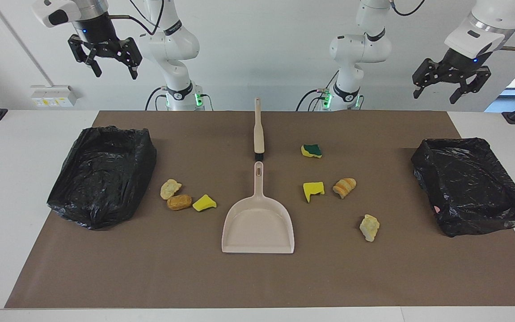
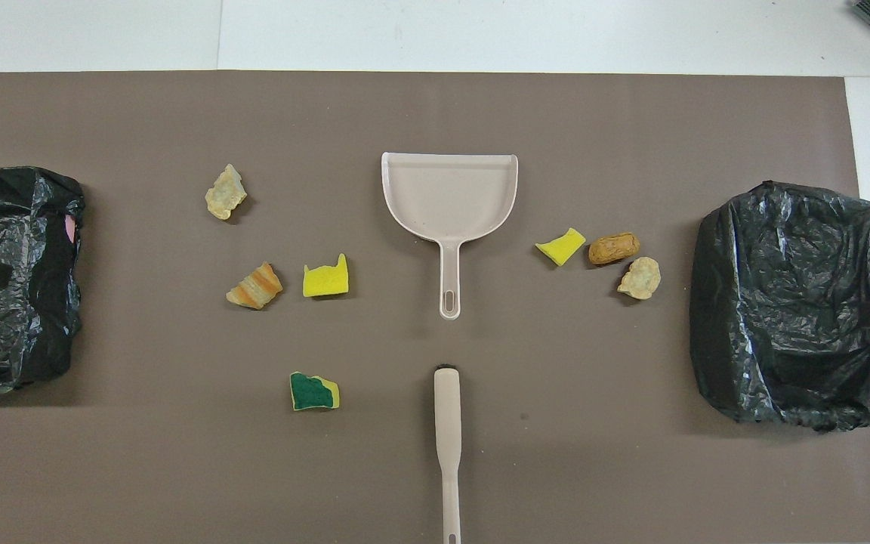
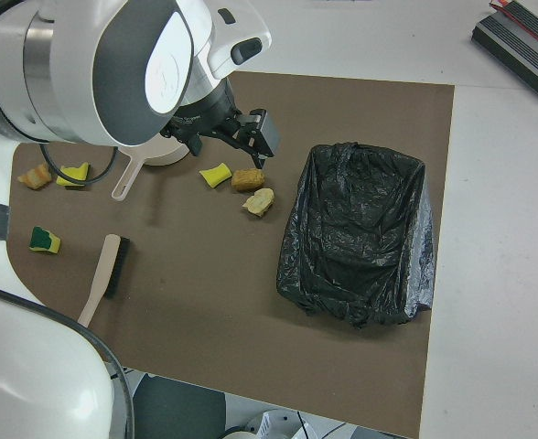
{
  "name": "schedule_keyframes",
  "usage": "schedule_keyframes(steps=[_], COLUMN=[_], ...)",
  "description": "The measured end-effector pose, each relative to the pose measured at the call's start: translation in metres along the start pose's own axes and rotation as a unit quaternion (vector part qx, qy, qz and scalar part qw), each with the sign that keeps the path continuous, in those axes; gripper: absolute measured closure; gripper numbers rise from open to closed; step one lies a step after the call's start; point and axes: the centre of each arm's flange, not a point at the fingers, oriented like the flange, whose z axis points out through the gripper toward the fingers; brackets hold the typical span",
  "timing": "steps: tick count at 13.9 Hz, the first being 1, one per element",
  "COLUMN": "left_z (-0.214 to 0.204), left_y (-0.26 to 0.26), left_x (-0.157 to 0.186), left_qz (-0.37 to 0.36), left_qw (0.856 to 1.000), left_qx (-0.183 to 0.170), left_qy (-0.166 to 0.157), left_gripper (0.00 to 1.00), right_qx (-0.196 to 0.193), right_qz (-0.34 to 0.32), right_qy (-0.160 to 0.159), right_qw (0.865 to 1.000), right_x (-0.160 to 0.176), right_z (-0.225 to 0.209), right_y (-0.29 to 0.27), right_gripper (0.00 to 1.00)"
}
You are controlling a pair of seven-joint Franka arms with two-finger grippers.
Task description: Sweep and dump trash in bin
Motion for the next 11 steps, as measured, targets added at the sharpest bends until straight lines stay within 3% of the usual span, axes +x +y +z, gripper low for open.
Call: schedule_keyframes(steps=[11], left_z=[0.000], left_y=[0.016], left_x=[-0.006], left_qz=[0.012], left_qw=[1.000], left_qx=[-0.001], left_qy=[-0.005], left_gripper=[0.00], right_qx=[0.000], right_qz=[-0.021], right_qy=[0.002], right_qw=[1.000], right_x=[-0.003], right_z=[-0.001], right_y=[-0.001], right_gripper=[0.00])
